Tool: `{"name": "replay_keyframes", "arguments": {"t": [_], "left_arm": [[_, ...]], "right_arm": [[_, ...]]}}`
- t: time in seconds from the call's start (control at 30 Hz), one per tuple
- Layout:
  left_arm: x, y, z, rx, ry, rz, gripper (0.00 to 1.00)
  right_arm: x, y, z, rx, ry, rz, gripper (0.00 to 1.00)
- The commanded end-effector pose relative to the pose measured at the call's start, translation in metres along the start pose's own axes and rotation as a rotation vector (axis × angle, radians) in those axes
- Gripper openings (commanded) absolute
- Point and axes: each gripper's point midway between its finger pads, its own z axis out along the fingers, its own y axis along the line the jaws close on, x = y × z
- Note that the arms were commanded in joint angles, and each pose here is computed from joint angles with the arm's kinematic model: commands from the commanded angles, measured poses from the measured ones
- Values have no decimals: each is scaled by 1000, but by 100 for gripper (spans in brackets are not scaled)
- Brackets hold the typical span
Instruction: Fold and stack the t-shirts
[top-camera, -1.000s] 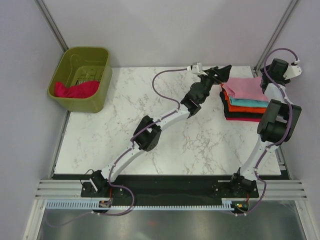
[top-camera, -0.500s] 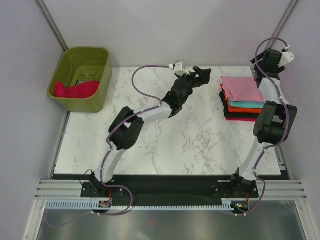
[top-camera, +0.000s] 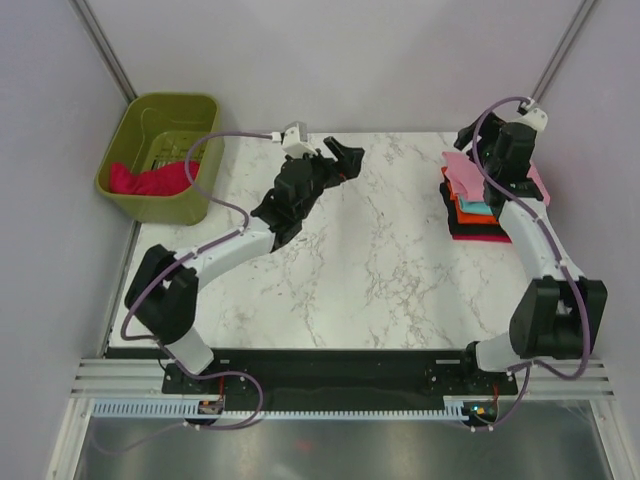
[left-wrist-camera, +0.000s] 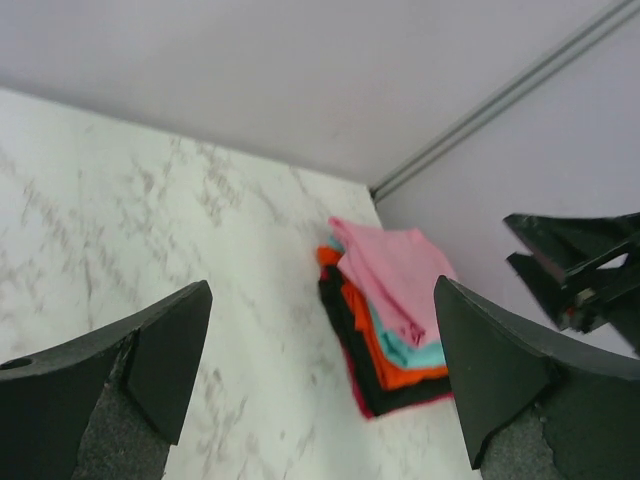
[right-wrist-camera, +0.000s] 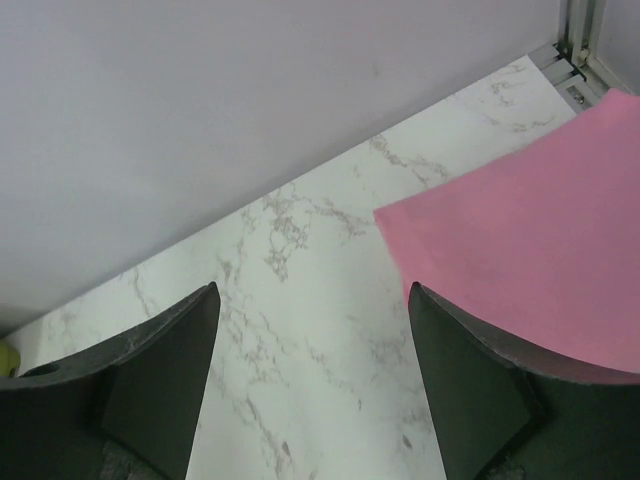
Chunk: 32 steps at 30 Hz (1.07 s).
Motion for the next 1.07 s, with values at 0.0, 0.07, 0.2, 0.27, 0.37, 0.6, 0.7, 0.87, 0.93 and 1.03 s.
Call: {"name": "replay_keyframes", "arguments": {"t": [0.0, 0.07, 0.2, 0.27, 0.37, 0.6, 0.7, 0.87, 0.93, 1.03], "left_arm": [[5, 7, -46, -23, 99, 23, 100], [6, 22, -74, -51, 131, 54, 100], [14, 55, -117, -109, 171, 134, 100], [24, 72, -139, -127, 207, 165, 100], [52, 100, -172, -142, 295, 196, 99], [71, 136, -231, -65, 298, 299, 100], [71, 146, -241, -69, 319, 396, 100], [65, 129, -242, -11, 343, 404, 100], [64, 124, -245, 12, 340, 393, 100], [58, 119, -249, 33, 308, 371, 100]], "right_arm": [[-13, 34, -60, -133, -43, -82, 84], [21, 34, -82, -163, 19, -108, 84], [43, 43, -141, -278, -13, -183, 96], [74, 41, -156, -314, 17, -181, 98], [128, 34, -167, -352, 113, -153, 98], [190, 27, -190, -441, 196, -200, 98], [192, 23, -185, -416, 182, -184, 98], [197, 17, -175, -352, 223, -202, 98], [203, 16, -174, -359, 232, -209, 98], [198, 21, -175, -377, 217, -217, 98]]}}
